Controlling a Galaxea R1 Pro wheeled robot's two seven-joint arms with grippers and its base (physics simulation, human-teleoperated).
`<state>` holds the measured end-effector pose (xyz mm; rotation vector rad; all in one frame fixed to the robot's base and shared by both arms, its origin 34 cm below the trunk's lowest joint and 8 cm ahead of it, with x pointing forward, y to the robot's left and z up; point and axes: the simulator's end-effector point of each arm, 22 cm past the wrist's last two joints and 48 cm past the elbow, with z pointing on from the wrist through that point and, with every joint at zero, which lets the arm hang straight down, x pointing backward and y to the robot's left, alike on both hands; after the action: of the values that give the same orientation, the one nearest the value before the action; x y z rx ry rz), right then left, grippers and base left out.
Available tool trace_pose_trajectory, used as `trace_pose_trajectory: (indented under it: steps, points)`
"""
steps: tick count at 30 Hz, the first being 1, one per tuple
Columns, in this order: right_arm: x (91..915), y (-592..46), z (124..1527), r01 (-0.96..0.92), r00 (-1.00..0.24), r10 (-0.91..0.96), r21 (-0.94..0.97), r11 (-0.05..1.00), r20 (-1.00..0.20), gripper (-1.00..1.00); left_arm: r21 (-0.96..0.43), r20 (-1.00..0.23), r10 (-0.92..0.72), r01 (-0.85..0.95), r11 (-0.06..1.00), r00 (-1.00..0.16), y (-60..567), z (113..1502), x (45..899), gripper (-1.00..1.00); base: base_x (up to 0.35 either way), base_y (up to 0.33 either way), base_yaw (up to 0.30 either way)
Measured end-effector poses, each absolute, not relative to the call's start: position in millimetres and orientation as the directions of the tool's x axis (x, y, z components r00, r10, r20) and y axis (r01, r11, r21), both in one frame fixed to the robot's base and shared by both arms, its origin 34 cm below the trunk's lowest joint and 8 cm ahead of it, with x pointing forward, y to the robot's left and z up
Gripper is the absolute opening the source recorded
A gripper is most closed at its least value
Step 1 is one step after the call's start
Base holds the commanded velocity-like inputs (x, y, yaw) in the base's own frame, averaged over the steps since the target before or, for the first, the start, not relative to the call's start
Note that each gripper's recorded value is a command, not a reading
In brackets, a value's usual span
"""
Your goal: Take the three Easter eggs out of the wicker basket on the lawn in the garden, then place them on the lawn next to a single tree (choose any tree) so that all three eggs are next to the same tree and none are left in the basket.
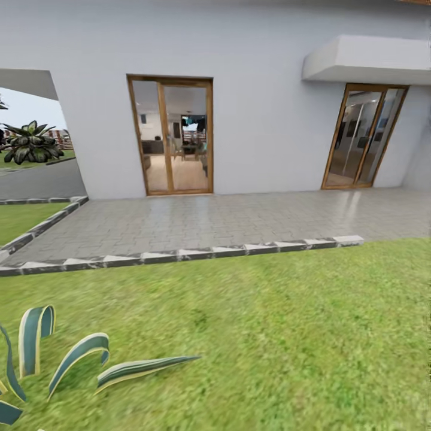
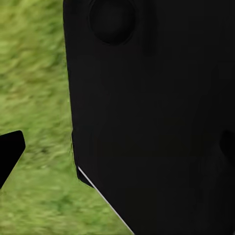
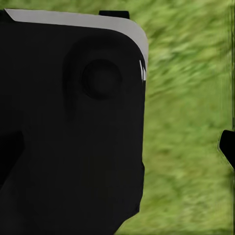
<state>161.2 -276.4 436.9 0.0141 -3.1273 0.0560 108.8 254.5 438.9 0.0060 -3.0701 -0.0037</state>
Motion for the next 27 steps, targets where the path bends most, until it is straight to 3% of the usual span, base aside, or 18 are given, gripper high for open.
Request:
trace_pose_trajectory:
  steps: [14,27]
  points:
    - [161.0,-276.1,436.9,-0.010,-1.000,-0.009,-0.035,0.999,0.014,1.00,0.003,0.072,-0.003,-0.003,1.000,-0.997,254.8,438.9,108.7,1.00,0.237,-0.249,-0.019]
    - [161.2,-275.9,436.9,-0.010,-1.000,-0.009,-0.035,0.999,0.013,1.00,0.003,0.072,0.000,0.000,1.000,-0.997,255.2,438.9,108.8,1.00,0.237,-0.250,-0.270]
